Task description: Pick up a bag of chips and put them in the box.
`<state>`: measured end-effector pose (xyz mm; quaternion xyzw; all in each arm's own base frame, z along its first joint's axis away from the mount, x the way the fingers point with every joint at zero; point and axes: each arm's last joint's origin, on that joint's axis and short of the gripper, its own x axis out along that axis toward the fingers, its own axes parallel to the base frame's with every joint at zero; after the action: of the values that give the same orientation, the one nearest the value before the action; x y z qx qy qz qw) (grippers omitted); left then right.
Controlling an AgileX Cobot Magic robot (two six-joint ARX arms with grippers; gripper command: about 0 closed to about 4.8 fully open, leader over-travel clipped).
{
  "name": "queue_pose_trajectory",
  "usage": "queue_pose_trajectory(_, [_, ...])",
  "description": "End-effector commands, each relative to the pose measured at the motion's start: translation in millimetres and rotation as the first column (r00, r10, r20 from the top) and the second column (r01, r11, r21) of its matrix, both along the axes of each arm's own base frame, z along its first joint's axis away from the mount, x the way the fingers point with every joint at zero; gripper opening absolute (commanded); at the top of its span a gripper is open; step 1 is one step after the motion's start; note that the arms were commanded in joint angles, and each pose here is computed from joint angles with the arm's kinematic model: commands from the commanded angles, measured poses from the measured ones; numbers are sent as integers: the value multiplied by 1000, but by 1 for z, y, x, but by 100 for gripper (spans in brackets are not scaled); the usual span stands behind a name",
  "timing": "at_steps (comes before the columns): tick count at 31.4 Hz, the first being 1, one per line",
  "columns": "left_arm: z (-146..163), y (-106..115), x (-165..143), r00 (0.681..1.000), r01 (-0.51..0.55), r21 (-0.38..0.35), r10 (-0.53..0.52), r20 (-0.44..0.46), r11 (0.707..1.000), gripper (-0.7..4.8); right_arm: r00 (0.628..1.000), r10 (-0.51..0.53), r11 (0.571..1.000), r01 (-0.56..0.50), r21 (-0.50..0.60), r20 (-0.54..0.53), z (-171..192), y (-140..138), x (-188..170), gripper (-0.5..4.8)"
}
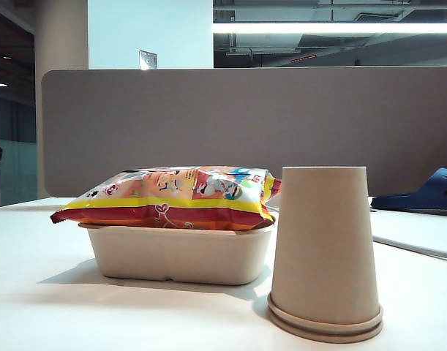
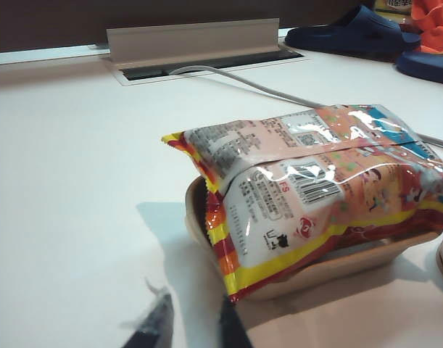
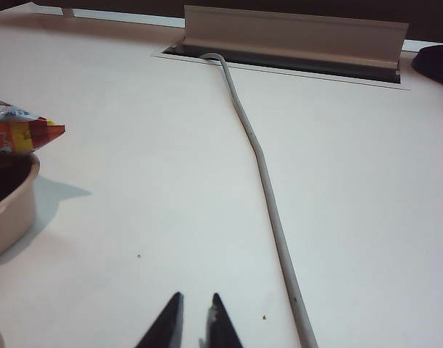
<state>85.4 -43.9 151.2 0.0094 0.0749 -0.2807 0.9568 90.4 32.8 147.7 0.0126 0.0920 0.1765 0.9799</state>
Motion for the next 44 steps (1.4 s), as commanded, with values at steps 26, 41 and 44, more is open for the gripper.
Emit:
queue_pose_trajectory(26, [-1,28,9,952,-305,9,305,-9,952,83,969,-245,969,245,1,9,0,-23,6,50])
queue_pose_trajectory(41, [-1,31,10,941,-337,9,337,-9,941,83,962,-272,962,272,0,9,0,-26,6,50])
queue_pose_trajectory(44, [-1,32,10,940,-342,9,342,-9,940,83,962,-274,962,274,0,9,0,-26,6,50])
